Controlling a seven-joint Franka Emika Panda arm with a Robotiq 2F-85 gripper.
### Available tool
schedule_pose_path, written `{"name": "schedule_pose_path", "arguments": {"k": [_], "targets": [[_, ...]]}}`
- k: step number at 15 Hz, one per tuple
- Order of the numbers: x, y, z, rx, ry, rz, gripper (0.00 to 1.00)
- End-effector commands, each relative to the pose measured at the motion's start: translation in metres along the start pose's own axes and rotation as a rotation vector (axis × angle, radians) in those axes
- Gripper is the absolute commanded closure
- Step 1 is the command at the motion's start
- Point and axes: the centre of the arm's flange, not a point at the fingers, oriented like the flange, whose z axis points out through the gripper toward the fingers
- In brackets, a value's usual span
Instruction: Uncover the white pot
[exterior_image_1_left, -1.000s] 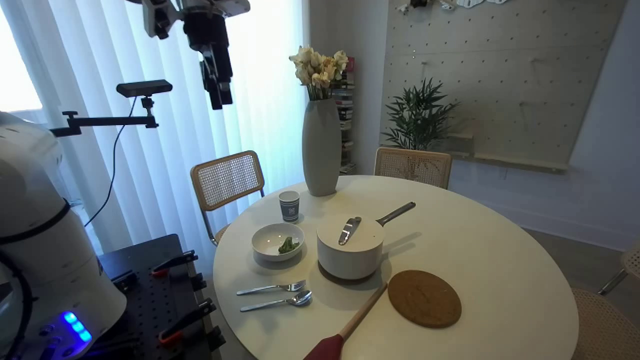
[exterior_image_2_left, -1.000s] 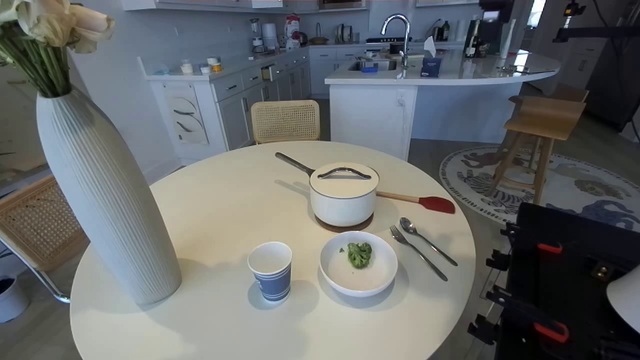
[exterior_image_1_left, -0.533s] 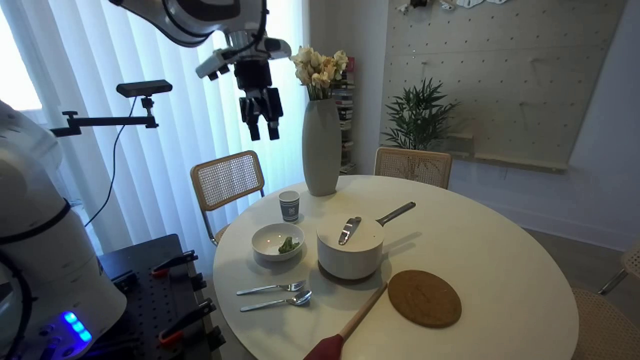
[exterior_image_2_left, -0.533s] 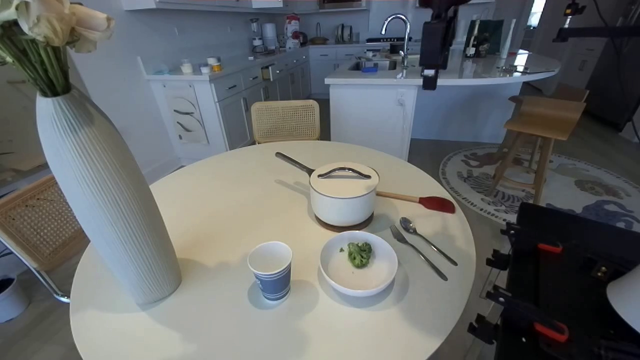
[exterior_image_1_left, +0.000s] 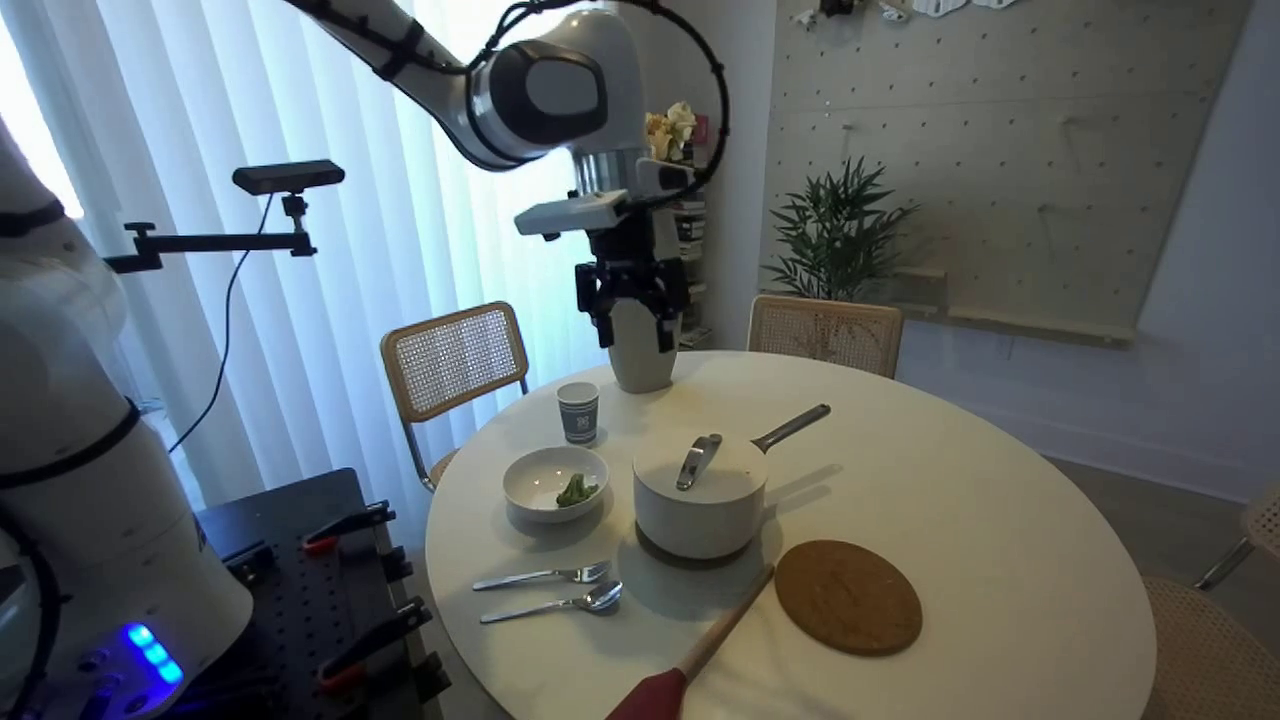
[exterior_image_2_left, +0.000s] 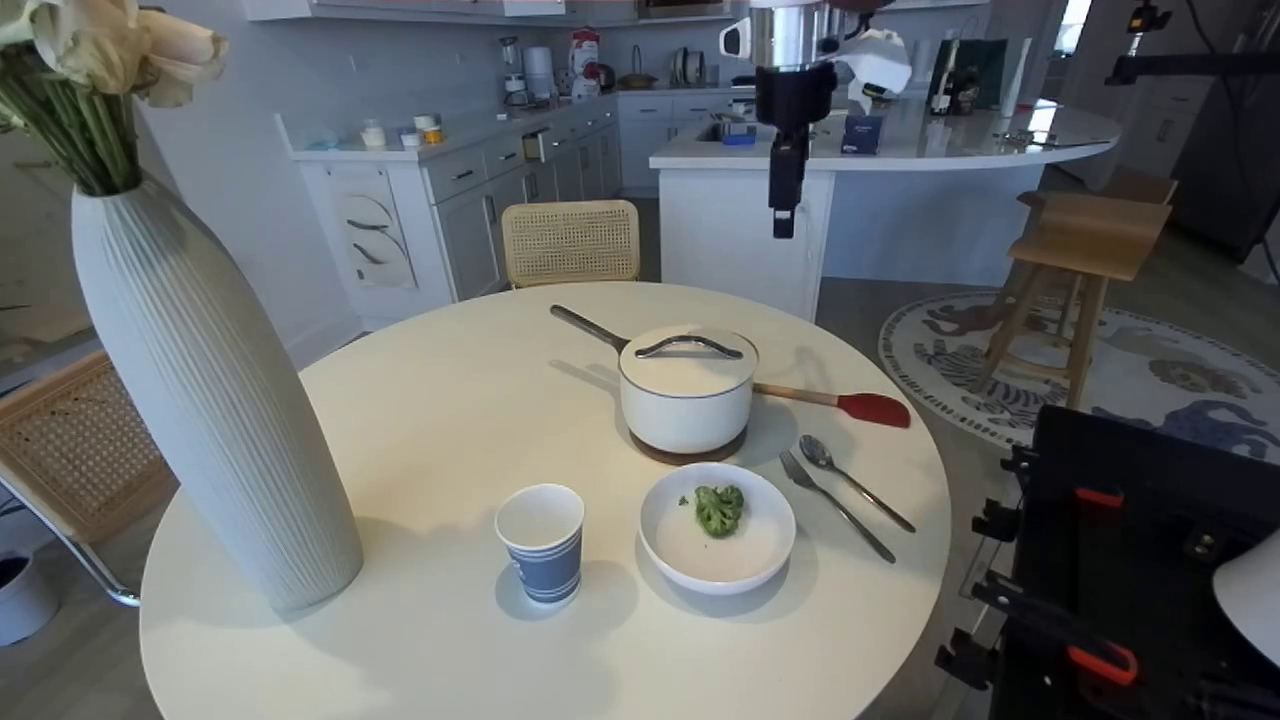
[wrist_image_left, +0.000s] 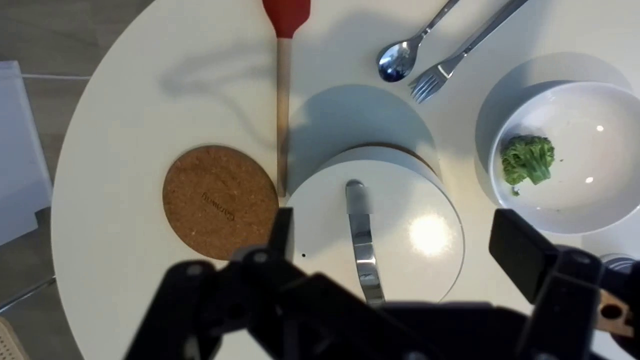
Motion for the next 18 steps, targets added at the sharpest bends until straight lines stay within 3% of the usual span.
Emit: {"name": "schedule_pose_path", "arguments": {"k": [1, 9, 18], "targets": [[0.045, 0.027, 0.029, 0.014, 0.004, -0.084, 0.0], [0.09, 0.021, 0.087, 0.074, -0.018, -0.165, 0.0], [0.115, 0.009, 0.129, 0.062, -0.019, -0.198, 0.0]]}}
